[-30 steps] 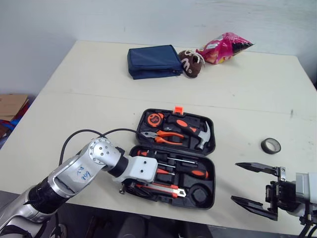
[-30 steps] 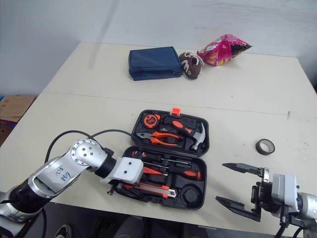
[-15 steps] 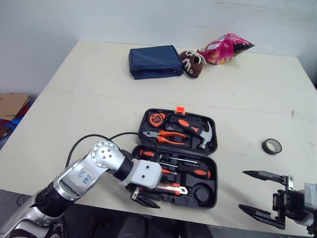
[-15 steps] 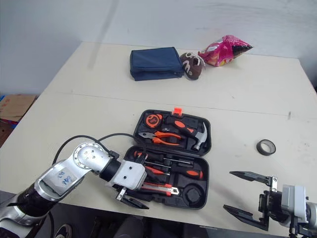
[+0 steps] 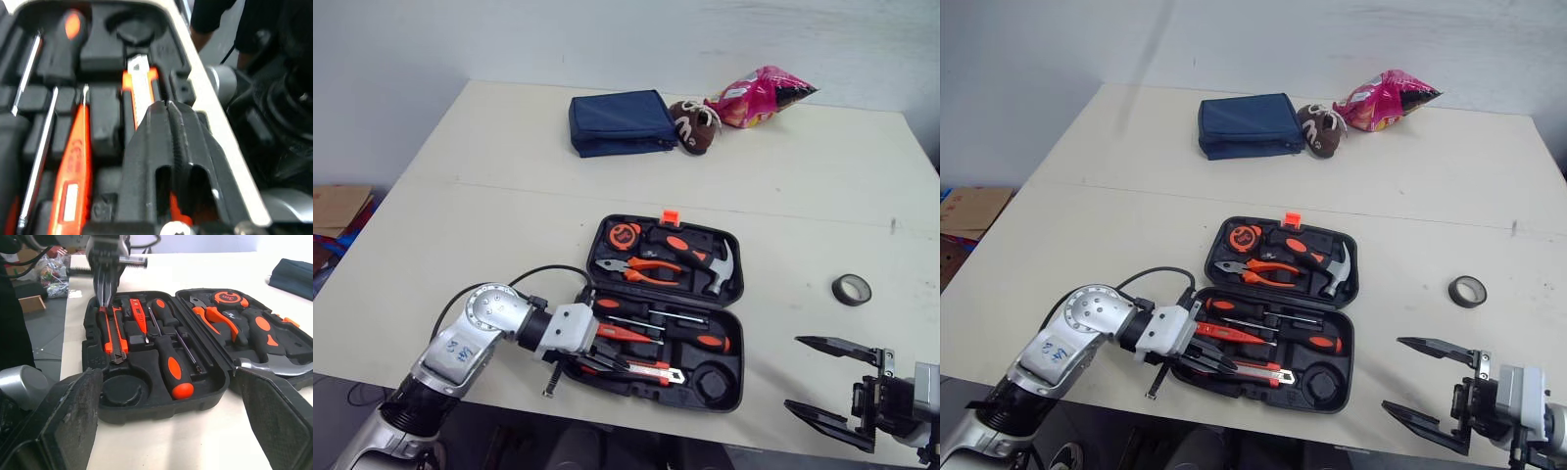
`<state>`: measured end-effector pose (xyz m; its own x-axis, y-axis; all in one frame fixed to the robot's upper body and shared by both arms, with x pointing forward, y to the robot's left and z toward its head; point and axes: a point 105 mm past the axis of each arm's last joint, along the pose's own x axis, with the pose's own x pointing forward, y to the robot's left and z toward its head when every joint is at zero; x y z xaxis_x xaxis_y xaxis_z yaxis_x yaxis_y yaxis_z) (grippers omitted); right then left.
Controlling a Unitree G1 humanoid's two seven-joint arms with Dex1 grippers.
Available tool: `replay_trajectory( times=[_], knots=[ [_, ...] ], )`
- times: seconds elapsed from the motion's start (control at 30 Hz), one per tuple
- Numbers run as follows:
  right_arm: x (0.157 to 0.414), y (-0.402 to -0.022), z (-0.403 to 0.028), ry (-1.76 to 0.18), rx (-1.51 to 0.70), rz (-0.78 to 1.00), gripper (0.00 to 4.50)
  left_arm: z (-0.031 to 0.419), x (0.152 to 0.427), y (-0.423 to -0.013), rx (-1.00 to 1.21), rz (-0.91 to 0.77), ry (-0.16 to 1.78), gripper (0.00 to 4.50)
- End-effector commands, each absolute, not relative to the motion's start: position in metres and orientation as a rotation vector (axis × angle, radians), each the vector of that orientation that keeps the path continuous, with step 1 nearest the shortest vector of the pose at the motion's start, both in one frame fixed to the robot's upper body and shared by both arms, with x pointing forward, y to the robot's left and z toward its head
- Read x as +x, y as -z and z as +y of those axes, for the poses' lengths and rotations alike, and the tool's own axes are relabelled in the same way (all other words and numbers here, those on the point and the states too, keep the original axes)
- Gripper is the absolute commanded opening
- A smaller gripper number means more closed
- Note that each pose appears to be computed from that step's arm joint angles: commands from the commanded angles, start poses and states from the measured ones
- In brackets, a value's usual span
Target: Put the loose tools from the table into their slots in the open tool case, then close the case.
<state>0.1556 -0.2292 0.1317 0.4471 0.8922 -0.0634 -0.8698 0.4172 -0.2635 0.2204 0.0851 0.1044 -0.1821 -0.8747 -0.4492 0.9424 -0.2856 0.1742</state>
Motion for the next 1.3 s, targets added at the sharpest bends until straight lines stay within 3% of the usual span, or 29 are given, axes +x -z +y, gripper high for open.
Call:
replay_trajectory(
  times=[0.03,0.13,0.2,0.4,0.47,0.7,0.8,1.0,1.07,1.17,1.3],
  knots=[
    [0.155,-0.14,-0.218,-1.115,-0.286,-0.112,4.5,0.084,0.221,-0.084,0.638,0.212,1.784,0.13],
    [0.157,-0.145,-0.213,-1.112,-0.288,-0.115,4.5,0.082,0.222,-0.074,0.651,0.263,1.772,0.13],
    [0.158,-0.15,-0.208,-1.108,-0.29,-0.117,4.5,0.087,0.229,-0.055,0.705,0.4,1.698,0.13],
    [0.163,-0.156,-0.205,-1.067,-0.293,-0.115,4.5,0.081,0.225,-0.052,0.685,0.46,1.695,0.13],
    [0.164,-0.156,-0.209,-1.041,-0.296,-0.112,4.5,0.079,0.228,-0.058,0.669,0.424,1.694,0.13],
    [0.164,-0.154,-0.257,-0.806,-0.337,-0.088,4.5,0.084,0.237,-0.128,0.391,0.07,1.648,0.13],
    [0.15,-0.145,-0.302,-0.654,-0.419,-0.033,4.5,0.102,0.25,-0.153,0.329,-0.001,1.519,0.94],
    [0.129,-0.14,-0.358,-0.403,-0.47,-0.018,4.5,0.157,0.279,-0.16,0.339,0.019,1.26,3.66],
    [0.109,-0.135,-0.385,-0.247,-0.484,-0.003,4.5,0.21,0.304,-0.163,0.301,0.035,1.028,4.45],
    [0.073,-0.127,-0.418,-0.011,-0.477,0.007,4.5,0.285,0.309,-0.15,0.357,0.115,0.755,4.45],
    [0.055,-0.113,-0.433,0.111,-0.449,0.022,4.5,0.318,0.308,-0.149,0.382,0.109,0.621,4.45]
  ],
)
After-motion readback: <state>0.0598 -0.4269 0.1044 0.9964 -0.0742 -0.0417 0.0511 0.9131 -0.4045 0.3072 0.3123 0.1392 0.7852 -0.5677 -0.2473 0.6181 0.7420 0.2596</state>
